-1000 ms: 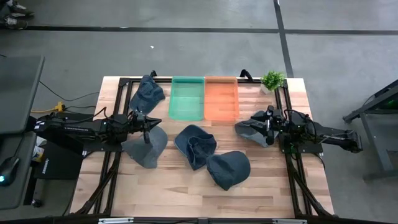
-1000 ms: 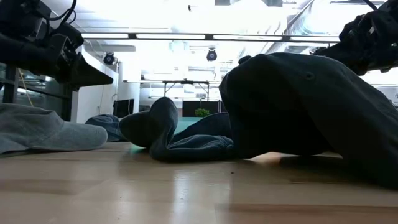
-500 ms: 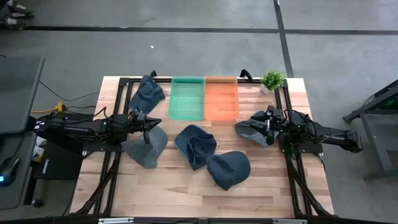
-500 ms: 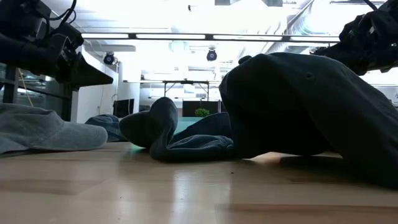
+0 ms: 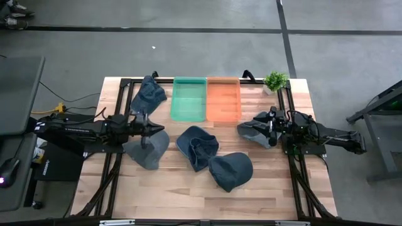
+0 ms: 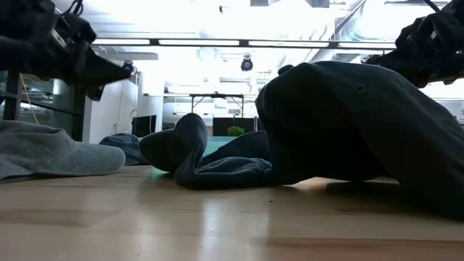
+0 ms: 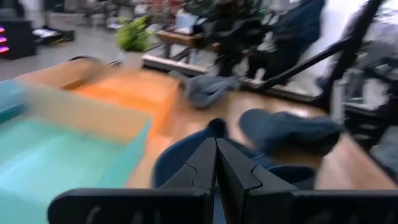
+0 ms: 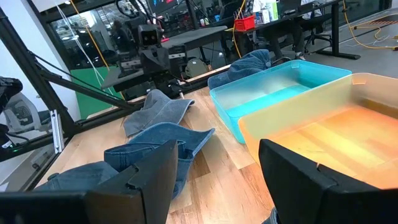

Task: Pick & Place hat
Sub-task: Put the left gray cap into the blue bin

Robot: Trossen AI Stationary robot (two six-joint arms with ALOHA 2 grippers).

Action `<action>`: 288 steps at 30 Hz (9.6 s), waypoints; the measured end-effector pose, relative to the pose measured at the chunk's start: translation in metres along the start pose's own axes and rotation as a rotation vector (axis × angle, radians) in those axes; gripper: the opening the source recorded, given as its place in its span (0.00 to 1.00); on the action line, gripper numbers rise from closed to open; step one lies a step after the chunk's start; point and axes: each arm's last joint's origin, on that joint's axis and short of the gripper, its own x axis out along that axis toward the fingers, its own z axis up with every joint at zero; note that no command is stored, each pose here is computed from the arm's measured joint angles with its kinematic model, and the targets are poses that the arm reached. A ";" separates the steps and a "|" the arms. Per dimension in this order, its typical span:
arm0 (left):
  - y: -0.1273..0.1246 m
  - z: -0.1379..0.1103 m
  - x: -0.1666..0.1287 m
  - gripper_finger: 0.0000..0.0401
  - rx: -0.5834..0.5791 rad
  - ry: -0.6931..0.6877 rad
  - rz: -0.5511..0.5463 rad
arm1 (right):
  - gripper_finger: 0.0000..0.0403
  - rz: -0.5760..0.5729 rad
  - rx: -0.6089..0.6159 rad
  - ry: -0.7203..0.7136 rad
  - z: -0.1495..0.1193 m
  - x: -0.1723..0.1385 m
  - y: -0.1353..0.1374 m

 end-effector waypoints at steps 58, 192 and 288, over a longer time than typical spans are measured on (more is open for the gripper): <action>-0.035 0.149 0.022 0.02 -0.561 1.059 0.542 | 0.55 0.001 0.000 0.000 0.000 0.000 0.000; 0.030 0.173 0.166 0.00 -0.638 1.128 0.555 | 0.55 0.000 0.000 0.000 0.000 0.001 0.000; 0.197 0.110 0.224 0.00 -0.794 0.940 0.885 | 0.55 0.000 0.000 0.000 0.000 0.001 0.000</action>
